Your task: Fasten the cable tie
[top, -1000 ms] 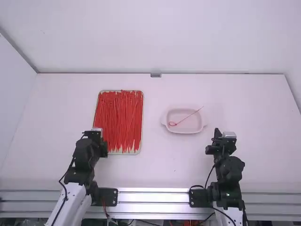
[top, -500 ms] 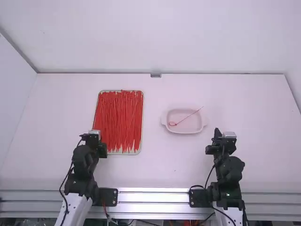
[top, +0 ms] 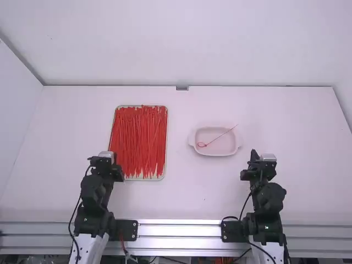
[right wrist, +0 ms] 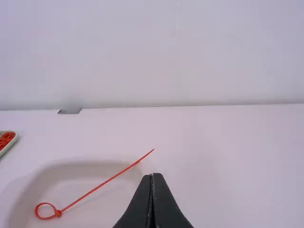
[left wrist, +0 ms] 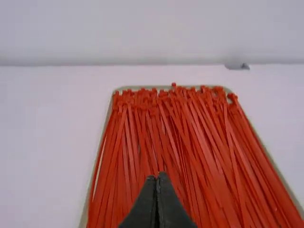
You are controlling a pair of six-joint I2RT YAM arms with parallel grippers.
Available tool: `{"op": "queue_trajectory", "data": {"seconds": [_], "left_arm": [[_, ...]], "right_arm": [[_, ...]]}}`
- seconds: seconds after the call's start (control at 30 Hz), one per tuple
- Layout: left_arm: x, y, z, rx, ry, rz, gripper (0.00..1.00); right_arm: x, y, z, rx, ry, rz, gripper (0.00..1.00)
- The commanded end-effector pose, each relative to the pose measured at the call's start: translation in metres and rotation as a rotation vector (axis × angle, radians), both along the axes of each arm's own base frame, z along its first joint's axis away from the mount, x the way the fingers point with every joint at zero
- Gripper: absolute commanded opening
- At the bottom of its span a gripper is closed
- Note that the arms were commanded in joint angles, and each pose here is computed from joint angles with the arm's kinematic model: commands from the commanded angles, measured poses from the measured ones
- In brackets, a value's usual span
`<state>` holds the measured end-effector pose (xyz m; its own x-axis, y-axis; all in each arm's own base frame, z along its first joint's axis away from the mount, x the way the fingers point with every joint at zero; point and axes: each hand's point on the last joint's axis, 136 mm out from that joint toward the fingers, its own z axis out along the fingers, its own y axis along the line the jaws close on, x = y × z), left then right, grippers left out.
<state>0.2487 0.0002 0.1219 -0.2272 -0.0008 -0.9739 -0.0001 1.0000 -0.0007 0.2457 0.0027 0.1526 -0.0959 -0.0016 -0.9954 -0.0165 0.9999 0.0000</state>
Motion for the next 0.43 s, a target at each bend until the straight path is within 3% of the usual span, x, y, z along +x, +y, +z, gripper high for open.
{"op": "queue_trajectory", "data": {"seconds": [0.0, 0.4], "left_arm": [[-0.001, 0.000, 0.002, 0.001, -0.019, 0.000, 0.00], [-0.003, 0.000, 0.026, 0.001, -0.124, 0.000, 0.00]], "right_arm": [[0.000, 0.000, -0.005, 0.002, 0.009, -0.001, 0.00], [0.000, 0.000, -0.005, 0.002, 0.009, -0.001, 0.00]]}}
